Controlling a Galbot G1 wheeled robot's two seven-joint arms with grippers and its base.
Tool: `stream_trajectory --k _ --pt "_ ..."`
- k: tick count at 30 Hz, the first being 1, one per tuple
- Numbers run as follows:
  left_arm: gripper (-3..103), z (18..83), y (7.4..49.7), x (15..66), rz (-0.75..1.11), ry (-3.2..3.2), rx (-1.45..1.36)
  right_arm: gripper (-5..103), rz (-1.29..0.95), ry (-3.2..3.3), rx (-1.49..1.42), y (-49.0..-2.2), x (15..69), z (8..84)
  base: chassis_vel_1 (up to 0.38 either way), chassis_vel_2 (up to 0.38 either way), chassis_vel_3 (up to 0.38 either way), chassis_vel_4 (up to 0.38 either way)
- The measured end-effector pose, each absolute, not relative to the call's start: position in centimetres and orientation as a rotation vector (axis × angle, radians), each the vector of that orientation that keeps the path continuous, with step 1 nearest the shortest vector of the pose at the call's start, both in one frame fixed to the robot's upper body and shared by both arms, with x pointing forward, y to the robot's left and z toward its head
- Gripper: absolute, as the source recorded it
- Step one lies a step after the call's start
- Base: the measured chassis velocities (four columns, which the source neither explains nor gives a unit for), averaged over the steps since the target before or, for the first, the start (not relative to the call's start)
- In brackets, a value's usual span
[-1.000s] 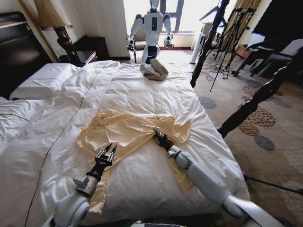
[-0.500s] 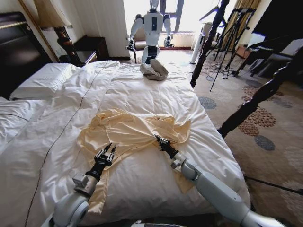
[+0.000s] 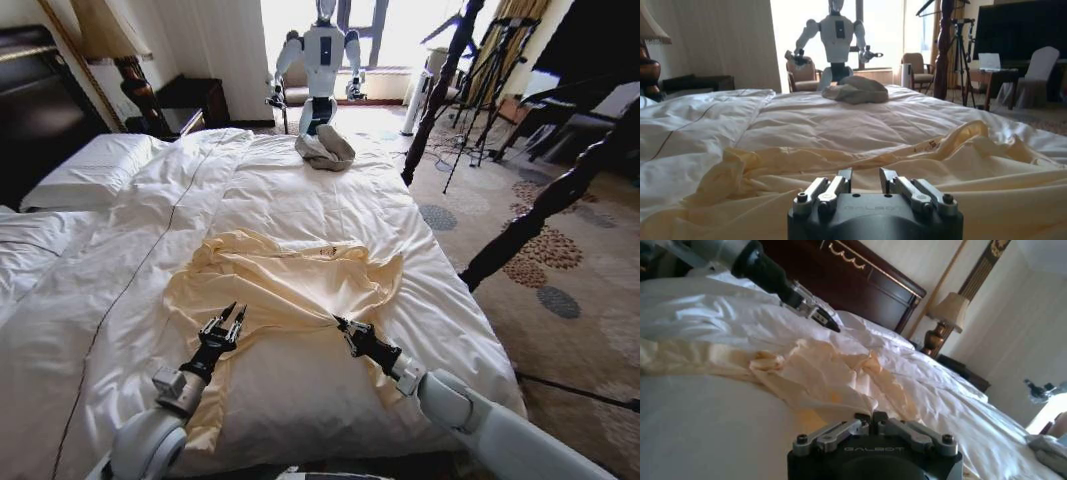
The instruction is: Pick up the clothes from the bed and hang them on the clothes hanger.
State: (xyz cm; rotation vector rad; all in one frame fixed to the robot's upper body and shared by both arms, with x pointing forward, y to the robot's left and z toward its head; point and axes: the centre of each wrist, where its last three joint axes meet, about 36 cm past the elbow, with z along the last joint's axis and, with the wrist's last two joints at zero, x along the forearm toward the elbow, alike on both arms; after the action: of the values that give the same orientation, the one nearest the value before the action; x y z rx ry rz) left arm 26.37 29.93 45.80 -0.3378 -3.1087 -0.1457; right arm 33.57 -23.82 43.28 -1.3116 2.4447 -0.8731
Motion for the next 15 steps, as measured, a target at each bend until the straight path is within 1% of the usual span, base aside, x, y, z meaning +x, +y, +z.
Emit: stream_trajectory --k 1,4,6,8,15 --pt "30 45.8 29.9 26.4 -0.146 -3.109 -0.338 0 -0.873 2.445 -1.312 -23.8 33.6 43.3 0.0 0.0 0.0 0.0" --pt "30 46.2 30.0 26.2 -0.151 -3.12 -0.332 0 -0.831 2.435 -1.464 -23.7 31.5 43.7 0.0 0.0 0.0 0.0" --pt "30 46.2 30.0 26.2 -0.152 -3.12 -0.332 0 -0.829 2.433 -1.481 -23.7 31.3 43.7 0.0 0.0 0.0 0.0" --pt "30 46.3 30.1 26.1 -0.154 -3.127 -0.327 0 -0.826 2.421 -1.576 -23.9 29.7 43.3 0.0 0.0 0.0 0.0" --pt "30 46.6 30.3 26.2 -0.161 -3.14 -0.328 0 -0.808 2.408 -1.697 -23.8 26.7 42.6 0.0 0.0 0.0 0.0"
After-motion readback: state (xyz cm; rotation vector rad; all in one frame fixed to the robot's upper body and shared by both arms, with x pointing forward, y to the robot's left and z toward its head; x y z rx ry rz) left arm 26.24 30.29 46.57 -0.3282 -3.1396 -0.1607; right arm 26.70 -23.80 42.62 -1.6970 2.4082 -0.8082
